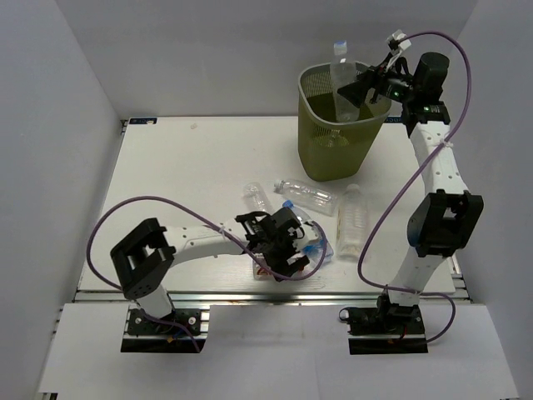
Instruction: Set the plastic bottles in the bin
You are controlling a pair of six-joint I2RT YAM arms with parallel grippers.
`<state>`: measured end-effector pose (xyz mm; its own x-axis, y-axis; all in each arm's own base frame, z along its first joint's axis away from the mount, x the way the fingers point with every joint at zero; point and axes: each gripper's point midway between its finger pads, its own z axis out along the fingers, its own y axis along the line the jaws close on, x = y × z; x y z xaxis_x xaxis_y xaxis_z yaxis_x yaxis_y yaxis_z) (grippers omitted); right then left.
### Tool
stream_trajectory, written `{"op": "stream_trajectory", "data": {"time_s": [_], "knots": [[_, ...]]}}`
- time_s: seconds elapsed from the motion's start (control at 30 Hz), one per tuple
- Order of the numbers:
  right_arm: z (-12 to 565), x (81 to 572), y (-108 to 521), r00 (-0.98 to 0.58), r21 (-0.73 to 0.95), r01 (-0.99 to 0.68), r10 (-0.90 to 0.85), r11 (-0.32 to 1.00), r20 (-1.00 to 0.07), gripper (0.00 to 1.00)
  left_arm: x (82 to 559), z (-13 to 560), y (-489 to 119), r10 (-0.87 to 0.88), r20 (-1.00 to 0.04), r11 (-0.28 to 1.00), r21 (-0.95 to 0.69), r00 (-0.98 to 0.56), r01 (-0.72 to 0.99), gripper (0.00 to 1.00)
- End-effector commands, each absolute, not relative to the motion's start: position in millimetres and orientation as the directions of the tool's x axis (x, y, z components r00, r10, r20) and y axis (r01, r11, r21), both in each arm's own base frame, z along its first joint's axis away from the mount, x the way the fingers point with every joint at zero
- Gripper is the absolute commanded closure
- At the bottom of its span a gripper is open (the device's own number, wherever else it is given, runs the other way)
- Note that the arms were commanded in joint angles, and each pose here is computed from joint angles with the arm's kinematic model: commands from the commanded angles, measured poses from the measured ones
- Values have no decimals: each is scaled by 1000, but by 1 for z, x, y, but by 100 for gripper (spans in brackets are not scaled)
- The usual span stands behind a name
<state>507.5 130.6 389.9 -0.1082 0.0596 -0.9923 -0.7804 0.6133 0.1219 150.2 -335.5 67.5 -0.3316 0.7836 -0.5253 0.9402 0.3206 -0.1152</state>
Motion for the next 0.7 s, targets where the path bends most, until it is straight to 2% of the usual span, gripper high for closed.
{"op": "stream_trajectory", "data": {"time_s": [0.0,0.1,0.17,0.2,0.23,0.3,0.33,0.4,0.43,0.5,0.53,0.57,0.6,0.63,0.67], "knots": [[395,510,127,-98,107,-779,49,618,-994,10,161,53,-332,795,-507,370,-27,-332,929,0],[402,502,122,-87,91,-769,37,633,-996,10,160,41,-331,812,-482,378,3,-329,926,0],[410,492,119,-78,78,-762,29,643,-997,10,164,40,-331,817,-478,386,41,-321,921,5],[418,483,118,-61,59,-766,19,640,-998,10,164,42,-332,817,-478,386,41,-321,921,10],[412,476,117,-87,72,-766,8,639,-996,10,161,37,-329,832,-454,381,49,-320,923,21],[410,456,117,-94,60,-782,-21,620,-995,12,161,43,-334,827,-464,377,39,-317,926,34],[397,435,117,-98,38,-794,-66,607,-993,19,157,51,-337,825,-475,365,31,-307,931,51],[398,402,117,-71,-12,-804,-116,595,-991,34,158,76,-348,801,-521,357,18,-296,934,61],[357,393,116,-169,64,-805,-124,590,-978,54,160,91,-352,780,-551,365,16,-297,931,67],[323,372,113,-237,94,-801,-169,591,-957,77,166,149,-367,694,-668,374,15,-269,927,71],[330,350,111,-210,56,-798,-190,599,-959,88,170,170,-368,664,-702,386,29,-256,922,71],[292,341,106,-277,92,-787,-216,610,-936,94,181,205,-375,597,-764,414,32,-245,910,71],[289,324,106,-272,77,-791,-236,607,-933,94,184,236,-375,538,-815,428,42,-217,903,71],[283,308,106,-253,43,-802,-275,595,-928,89,197,262,-375,479,-856,473,65,-195,879,68],[255,293,102,-296,57,-797,-306,602,-905,80,204,296,-379,408,-899,499,73,-160,863,68]]}}
